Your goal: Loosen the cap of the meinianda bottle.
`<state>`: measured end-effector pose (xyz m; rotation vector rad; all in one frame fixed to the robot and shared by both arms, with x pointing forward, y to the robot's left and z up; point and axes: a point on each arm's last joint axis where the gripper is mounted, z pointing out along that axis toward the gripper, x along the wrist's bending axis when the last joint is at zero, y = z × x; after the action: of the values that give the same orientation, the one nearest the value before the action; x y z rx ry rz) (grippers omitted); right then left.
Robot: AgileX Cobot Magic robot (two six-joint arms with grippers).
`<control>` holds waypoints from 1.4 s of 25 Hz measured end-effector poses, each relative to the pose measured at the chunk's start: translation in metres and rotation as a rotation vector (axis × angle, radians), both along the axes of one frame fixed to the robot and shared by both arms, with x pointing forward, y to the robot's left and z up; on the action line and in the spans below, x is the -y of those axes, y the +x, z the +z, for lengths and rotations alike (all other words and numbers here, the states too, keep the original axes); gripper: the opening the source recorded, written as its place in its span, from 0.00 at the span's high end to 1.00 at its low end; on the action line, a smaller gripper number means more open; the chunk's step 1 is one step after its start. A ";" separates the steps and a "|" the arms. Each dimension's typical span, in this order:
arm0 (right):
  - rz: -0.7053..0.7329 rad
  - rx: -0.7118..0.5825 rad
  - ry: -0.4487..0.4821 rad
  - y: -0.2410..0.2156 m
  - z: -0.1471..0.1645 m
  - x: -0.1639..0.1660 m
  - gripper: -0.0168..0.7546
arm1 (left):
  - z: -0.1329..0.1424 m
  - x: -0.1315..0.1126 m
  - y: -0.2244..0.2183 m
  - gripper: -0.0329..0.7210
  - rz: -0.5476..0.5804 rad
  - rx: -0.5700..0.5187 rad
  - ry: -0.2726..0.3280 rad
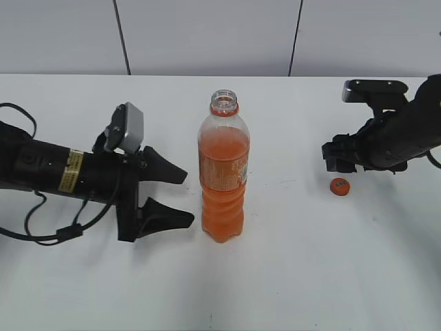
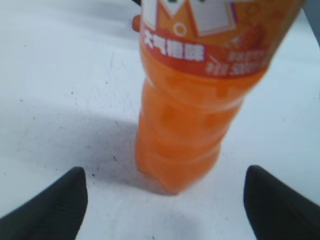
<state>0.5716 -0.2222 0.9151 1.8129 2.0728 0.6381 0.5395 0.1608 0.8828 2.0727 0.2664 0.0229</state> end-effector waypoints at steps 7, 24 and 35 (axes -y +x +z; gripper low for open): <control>0.112 0.152 -0.079 0.001 0.034 0.002 0.31 | 0.022 -0.036 0.010 0.23 0.178 -0.001 0.231; -0.005 -0.047 -0.293 0.039 0.157 0.045 0.31 | 0.121 -0.117 0.033 0.24 1.165 -0.211 0.755; 0.122 -0.050 -0.143 0.001 0.234 0.033 0.31 | 0.250 -0.117 0.001 0.24 1.180 -0.278 0.713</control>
<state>0.5729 -0.2556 1.1489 1.6510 2.2142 0.4659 0.5406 0.2780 1.1329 2.2706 1.8235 0.6162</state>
